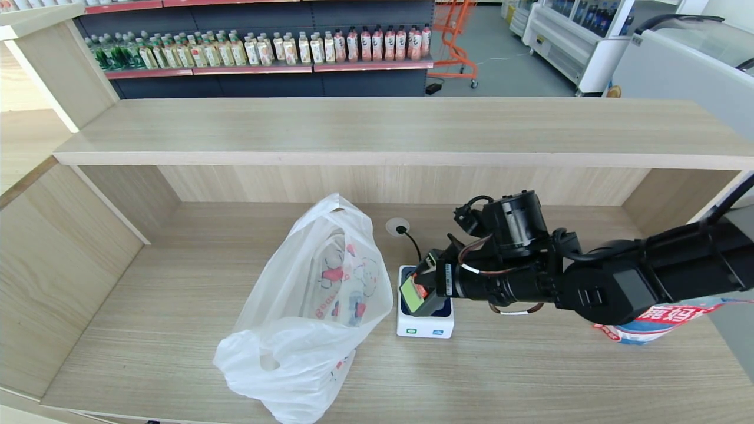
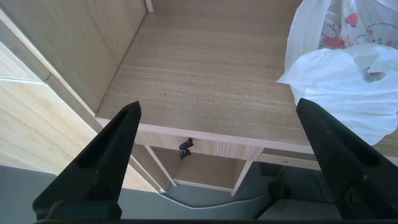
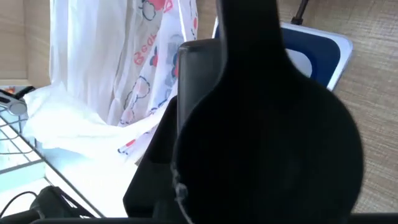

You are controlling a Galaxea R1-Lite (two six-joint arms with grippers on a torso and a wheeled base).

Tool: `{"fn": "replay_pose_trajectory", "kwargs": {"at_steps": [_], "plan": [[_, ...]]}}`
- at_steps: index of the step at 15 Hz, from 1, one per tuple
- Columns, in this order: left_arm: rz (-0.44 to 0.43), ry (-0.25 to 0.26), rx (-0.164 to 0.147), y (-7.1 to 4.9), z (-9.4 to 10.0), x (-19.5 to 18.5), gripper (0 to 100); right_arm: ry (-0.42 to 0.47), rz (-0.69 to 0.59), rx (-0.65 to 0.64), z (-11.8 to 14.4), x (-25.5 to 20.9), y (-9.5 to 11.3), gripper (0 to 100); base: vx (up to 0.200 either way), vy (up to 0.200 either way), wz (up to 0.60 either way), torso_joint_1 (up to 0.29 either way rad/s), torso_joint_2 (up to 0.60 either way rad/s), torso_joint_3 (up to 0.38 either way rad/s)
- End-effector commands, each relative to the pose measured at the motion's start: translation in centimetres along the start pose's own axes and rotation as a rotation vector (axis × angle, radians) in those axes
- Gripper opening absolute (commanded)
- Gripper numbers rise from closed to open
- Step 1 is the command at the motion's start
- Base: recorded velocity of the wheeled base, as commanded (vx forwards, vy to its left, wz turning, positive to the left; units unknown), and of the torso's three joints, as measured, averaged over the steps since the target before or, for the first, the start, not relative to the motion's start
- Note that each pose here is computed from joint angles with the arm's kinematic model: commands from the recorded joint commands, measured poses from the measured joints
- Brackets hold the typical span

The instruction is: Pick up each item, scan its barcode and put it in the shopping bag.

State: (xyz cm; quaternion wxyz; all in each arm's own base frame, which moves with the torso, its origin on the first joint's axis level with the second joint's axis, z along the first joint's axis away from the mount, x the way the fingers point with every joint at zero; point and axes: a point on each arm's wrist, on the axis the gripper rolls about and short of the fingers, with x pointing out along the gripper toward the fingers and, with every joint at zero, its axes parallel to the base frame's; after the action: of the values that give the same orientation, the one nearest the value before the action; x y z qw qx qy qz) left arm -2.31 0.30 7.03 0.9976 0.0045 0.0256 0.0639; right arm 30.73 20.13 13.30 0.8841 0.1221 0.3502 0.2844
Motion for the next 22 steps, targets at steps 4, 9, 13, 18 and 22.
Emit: {"fn": "replay_pose_trajectory", "kwargs": {"at_steps": [4, 9, 13, 18, 22], "plan": [[0.001, 0.0, 0.0, 0.0, 0.0, 0.0, 100, -0.167, 0.109, -0.006, 3.1, -6.1, 3.7, 0, 0.0, 0.0, 0.0, 0.0, 0.0, 0.0], [0.001, -0.002, 0.0, 0.0, 0.0, 0.0, 100, -0.274, 0.003, -0.307, 2.3, -14.7, 2.9, 0, 0.0, 0.0, 0.0, 0.0, 0.0, 0.0], [0.001, 0.0, 0.0, 0.0, 0.0, 0.0, 100, -0.26, -0.053, -0.349, -0.9, -16.0, 1.1, 0, 0.0, 0.0, 0.0, 0.0, 0.0, 0.0], [0.001, -0.002, -0.006, 0.0, 0.0, 0.0, 100, -0.253, -0.044, -0.341, -2.4, -17.2, 0.9, 0, -0.04, 0.0, 0.0, 0.002, 0.0, 0.001], [0.001, 0.001, -0.001, 0.0, 0.0, 0.0, 100, -0.245, -0.017, -0.211, -2.5, -16.9, 1.0, 0, -0.1, 0.0, 0.0, 0.008, 0.0, 0.002]]}}
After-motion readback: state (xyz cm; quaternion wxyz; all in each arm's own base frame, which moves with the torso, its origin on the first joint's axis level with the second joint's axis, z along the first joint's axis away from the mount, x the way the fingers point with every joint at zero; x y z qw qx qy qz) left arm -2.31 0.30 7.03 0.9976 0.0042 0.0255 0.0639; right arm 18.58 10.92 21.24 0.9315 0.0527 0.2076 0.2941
